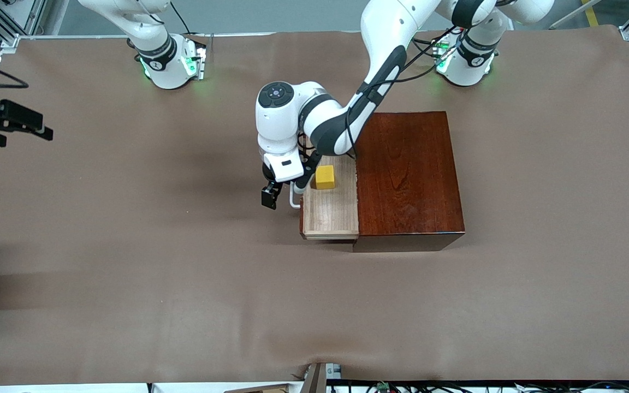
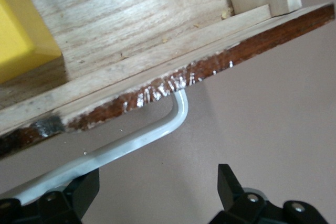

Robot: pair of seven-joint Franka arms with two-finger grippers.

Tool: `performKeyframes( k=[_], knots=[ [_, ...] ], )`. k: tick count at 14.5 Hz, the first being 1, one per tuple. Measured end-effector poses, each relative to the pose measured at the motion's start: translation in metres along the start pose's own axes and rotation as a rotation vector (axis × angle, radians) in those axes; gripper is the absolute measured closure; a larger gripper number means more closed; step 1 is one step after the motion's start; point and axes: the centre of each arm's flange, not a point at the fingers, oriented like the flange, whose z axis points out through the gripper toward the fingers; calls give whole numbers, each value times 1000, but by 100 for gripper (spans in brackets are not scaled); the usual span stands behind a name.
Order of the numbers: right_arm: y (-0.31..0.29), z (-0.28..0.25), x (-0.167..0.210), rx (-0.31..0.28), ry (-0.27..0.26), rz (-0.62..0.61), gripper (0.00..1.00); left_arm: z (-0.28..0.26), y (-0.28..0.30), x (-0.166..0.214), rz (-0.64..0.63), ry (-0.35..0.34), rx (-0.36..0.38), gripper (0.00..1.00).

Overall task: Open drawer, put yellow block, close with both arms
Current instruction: 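Push the drawer shut into the box with the left gripper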

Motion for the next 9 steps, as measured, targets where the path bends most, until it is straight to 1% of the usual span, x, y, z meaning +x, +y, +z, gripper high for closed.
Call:
performKeyframes(
  k=[4, 6, 9],
  knots=[
    [-3, 6, -9, -33, -7, -24, 0, -2, 1, 1, -19, 12, 14, 0],
    [-2, 11, -10, -41, -13, -42, 0, 1, 1, 6, -24, 36, 37, 0],
    [-6, 14, -12, -46, 9, -56, 0, 2, 2, 13, -31, 64, 62, 0]
  ],
)
